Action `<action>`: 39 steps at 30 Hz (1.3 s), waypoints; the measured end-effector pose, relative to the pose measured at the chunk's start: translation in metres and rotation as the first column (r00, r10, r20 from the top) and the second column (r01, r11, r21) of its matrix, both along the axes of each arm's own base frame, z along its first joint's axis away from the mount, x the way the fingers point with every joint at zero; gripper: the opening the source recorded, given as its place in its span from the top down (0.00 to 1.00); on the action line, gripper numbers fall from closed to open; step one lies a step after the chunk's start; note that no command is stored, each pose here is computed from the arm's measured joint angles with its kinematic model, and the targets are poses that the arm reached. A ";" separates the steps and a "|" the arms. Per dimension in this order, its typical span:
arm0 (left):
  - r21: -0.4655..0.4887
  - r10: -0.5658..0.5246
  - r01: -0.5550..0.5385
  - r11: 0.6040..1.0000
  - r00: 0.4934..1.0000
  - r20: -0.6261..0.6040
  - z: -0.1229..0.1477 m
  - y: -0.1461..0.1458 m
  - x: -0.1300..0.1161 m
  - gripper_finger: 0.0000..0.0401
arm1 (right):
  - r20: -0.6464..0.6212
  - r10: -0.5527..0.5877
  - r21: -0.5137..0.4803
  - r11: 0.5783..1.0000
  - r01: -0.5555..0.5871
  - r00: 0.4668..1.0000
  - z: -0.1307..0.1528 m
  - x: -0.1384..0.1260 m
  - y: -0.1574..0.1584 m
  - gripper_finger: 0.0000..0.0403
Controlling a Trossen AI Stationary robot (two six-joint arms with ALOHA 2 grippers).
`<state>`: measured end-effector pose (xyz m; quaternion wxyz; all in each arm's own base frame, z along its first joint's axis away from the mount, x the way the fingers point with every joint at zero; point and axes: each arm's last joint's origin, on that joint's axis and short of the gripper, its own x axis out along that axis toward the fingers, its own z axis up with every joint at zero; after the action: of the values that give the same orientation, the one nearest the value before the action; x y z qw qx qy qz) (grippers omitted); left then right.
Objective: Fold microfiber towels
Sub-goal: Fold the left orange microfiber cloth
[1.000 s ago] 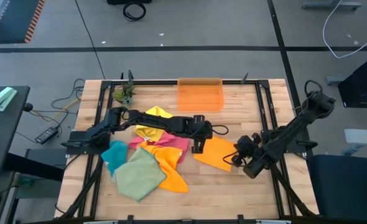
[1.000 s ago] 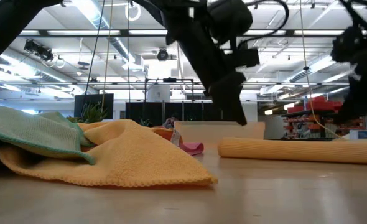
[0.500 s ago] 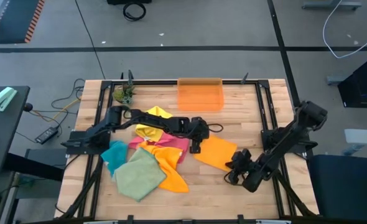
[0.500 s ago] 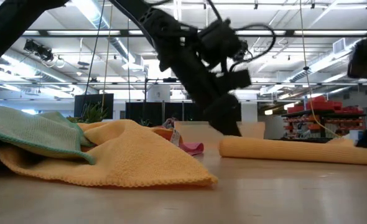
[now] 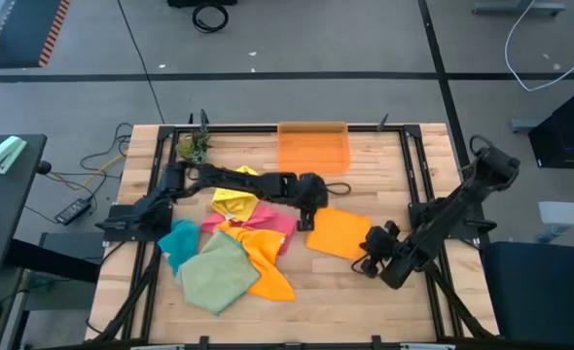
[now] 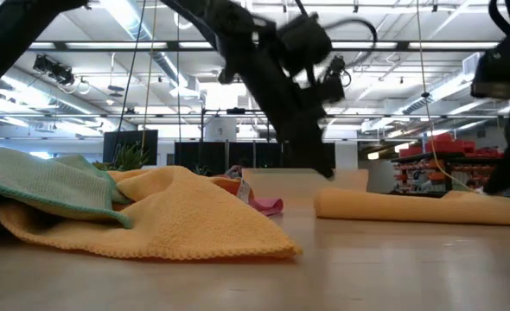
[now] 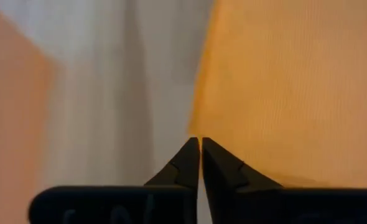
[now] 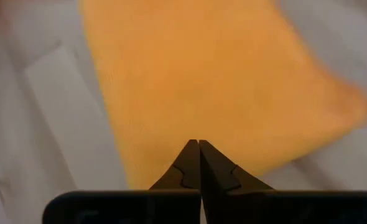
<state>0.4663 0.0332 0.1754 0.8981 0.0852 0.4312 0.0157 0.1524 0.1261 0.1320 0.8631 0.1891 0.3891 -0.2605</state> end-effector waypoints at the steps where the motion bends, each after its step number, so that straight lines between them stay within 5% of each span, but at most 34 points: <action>1: 0.003 0.000 0.000 1.000 1.000 0.031 0.011 0.000 0.000 0.90 | 0.006 -0.001 0.002 1.000 0.001 1.000 0.005 -0.001 -0.003 1.00; 6: -0.027 -0.023 0.022 0.999 1.000 -0.021 0.024 -0.003 -0.015 0.86 | 0.071 -0.020 0.046 0.999 0.017 0.997 0.018 -0.001 -0.007 1.00; 12: -0.199 -0.116 0.116 0.973 0.993 0.014 -0.013 -0.027 -0.028 0.91 | 0.037 -0.037 0.019 0.999 0.036 0.999 0.003 0.005 -0.004 1.00; 16: -0.187 -0.163 0.191 0.964 0.975 0.152 -0.030 -0.050 -0.031 0.98 | -0.059 -0.131 0.003 0.991 0.131 0.990 -0.021 0.004 -0.016 1.00; 21: -0.164 -0.165 0.193 0.967 0.971 0.171 -0.038 -0.063 -0.035 0.97 | -0.079 -0.240 -0.027 0.971 0.239 0.967 -0.031 0.007 -0.036 1.00; 28: -0.118 -0.069 0.086 0.989 0.988 0.140 -0.043 -0.049 -0.035 0.98 | -0.187 -0.195 -0.091 0.979 0.180 0.963 -0.022 0.017 -0.068 1.00; 31: -0.116 -0.051 0.069 0.991 0.987 0.154 -0.033 -0.041 -0.037 0.98 | -0.247 -0.141 -0.085 0.989 0.123 0.959 -0.017 0.021 -0.084 1.00; 39: -0.071 -0.075 0.089 0.993 0.981 0.178 0.048 -0.032 -0.070 0.90 | -0.348 -0.033 -0.077 0.997 0.007 0.937 0.026 0.024 -0.122 1.00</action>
<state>0.3965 0.0007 0.2232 0.9350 0.0658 0.3470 -0.0311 0.1760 0.0037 0.1580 0.7843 0.1113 0.5239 -0.3130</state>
